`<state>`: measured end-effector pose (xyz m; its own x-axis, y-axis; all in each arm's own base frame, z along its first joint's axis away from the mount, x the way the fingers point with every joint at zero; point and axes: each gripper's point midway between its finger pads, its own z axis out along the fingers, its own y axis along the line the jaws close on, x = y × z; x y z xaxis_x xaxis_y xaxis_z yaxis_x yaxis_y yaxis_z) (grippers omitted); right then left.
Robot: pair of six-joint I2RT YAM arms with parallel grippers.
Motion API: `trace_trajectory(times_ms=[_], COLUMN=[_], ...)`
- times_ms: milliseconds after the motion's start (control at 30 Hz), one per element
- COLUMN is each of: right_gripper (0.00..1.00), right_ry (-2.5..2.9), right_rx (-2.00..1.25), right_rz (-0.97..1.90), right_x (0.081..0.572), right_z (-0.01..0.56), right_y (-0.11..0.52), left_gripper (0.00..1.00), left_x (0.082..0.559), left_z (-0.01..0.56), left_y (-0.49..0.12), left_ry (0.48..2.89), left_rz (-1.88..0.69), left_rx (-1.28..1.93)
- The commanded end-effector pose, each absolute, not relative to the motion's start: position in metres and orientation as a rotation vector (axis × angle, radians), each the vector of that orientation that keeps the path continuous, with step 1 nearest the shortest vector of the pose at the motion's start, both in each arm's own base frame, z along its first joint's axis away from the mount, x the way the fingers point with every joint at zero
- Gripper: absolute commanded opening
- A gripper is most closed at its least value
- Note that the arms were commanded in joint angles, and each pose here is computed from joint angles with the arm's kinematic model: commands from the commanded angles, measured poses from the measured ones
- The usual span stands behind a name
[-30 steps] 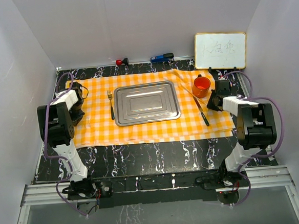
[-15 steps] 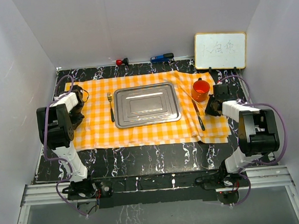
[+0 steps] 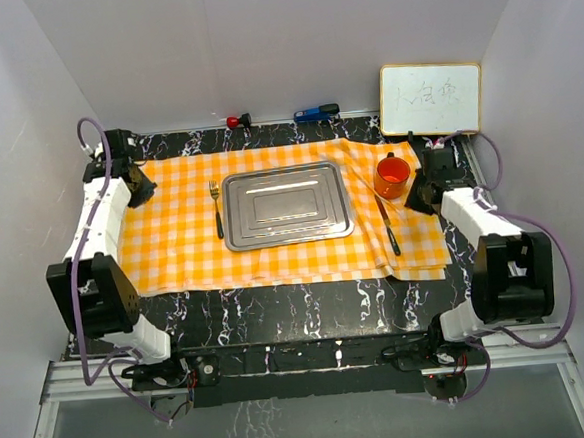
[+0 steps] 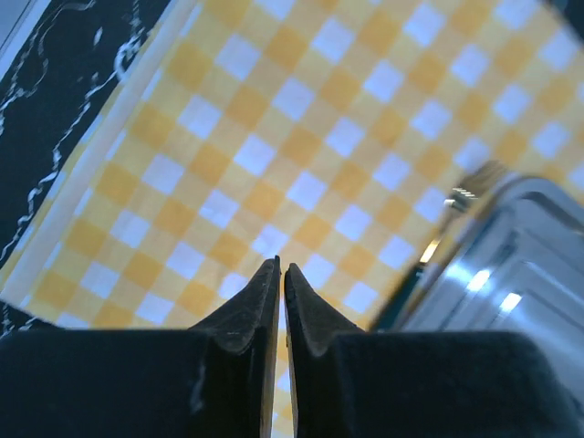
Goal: Set the dinner table for one person
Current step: Adjust the napkin at the center of the board.
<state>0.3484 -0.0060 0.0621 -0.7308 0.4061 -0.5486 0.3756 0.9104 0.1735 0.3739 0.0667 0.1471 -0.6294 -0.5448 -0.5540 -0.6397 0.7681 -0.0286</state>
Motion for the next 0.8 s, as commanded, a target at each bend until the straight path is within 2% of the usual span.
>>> trace_trajectory(times_ms=[0, 100, 200, 333, 367, 467, 567, 767], right_gripper=[0.19, 0.16, 0.1, 0.03, 0.0, 0.0, 0.0, 0.0], right_ry=[2.189, 2.083, 2.06, 2.155, 2.172, 2.218, 2.238, 2.267], right_rx=[0.476, 0.463, 0.437, 0.402, 0.395, 0.385, 0.377, 0.35], right_rz=[0.113, 0.032, -0.022, 0.02, 0.039, 0.099, 0.133, 0.122], right_x=[0.393, 0.409, 0.429, 0.471, 0.482, 0.512, 0.532, 0.547], right_z=[0.167, 0.208, 0.225, 0.196, 0.189, 0.163, 0.145, 0.121], right_y=[-0.008, -0.023, -0.032, -0.029, -0.028, -0.024, -0.021, -0.023], left_gripper=[0.07, 0.08, 0.09, 0.12, 0.17, 0.39, 0.55, 0.57], left_x=[0.396, 0.41, 0.426, 0.445, 0.446, 0.45, 0.456, 0.481], left_z=[0.194, 0.195, 0.185, 0.16, 0.157, 0.149, 0.142, 0.129], left_y=[0.033, 0.036, 0.042, 0.053, 0.058, 0.067, 0.069, 0.072], left_ry=[2.334, 2.322, 2.352, 2.428, 2.438, 2.44, 2.423, 2.426], left_rz=[-0.043, -0.031, 0.01, 0.103, 0.141, 0.211, 0.213, 0.214], left_rx=[-0.745, -0.733, -0.731, -0.739, -0.749, -0.76, -0.732, -0.713])
